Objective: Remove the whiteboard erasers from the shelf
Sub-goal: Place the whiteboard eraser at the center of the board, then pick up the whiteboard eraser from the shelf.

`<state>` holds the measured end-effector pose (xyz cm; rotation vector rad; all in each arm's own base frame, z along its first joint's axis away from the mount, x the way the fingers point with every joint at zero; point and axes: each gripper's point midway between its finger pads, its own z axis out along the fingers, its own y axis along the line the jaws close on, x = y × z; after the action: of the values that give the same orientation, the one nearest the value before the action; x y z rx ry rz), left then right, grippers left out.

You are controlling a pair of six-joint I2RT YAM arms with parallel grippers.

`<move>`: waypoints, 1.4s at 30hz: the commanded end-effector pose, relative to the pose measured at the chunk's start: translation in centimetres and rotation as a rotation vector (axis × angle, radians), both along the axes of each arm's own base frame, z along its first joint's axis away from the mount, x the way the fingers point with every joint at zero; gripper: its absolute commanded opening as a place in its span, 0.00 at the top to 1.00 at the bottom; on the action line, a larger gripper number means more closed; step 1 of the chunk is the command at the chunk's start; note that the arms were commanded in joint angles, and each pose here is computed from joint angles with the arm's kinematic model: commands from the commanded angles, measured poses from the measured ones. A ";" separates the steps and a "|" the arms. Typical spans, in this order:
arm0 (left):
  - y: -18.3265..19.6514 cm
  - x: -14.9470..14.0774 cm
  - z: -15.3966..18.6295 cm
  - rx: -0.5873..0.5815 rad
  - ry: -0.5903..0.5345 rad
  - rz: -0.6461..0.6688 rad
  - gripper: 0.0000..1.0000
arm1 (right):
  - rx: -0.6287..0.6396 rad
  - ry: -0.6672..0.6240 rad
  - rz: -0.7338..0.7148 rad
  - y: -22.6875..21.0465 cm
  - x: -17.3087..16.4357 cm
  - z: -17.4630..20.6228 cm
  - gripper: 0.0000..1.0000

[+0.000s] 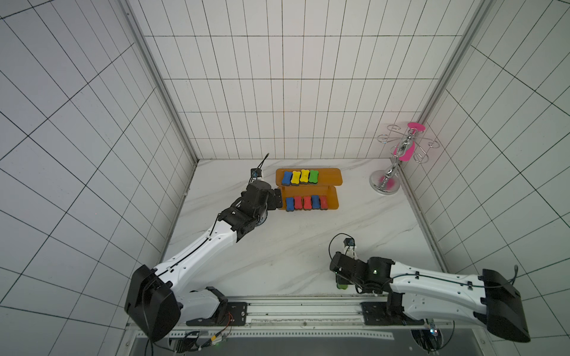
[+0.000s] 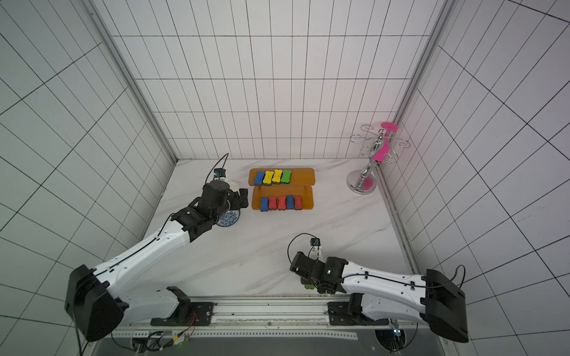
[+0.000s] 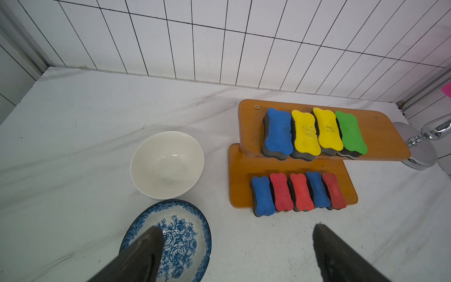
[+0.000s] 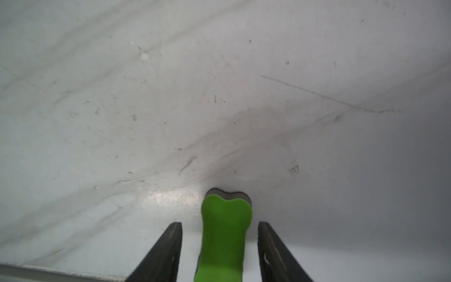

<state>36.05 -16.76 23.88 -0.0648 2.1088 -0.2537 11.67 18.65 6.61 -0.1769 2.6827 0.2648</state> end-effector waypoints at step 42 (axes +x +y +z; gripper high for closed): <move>-2.4 5.9 1.2 -0.134 0.028 -0.015 0.08 | 0.078 -0.176 -0.010 10.8 36.0 11.7 0.49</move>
<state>41.90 -18.92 25.64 -0.1337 2.1142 -0.3897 47.62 29.75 19.27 -0.1453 2.4677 0.3550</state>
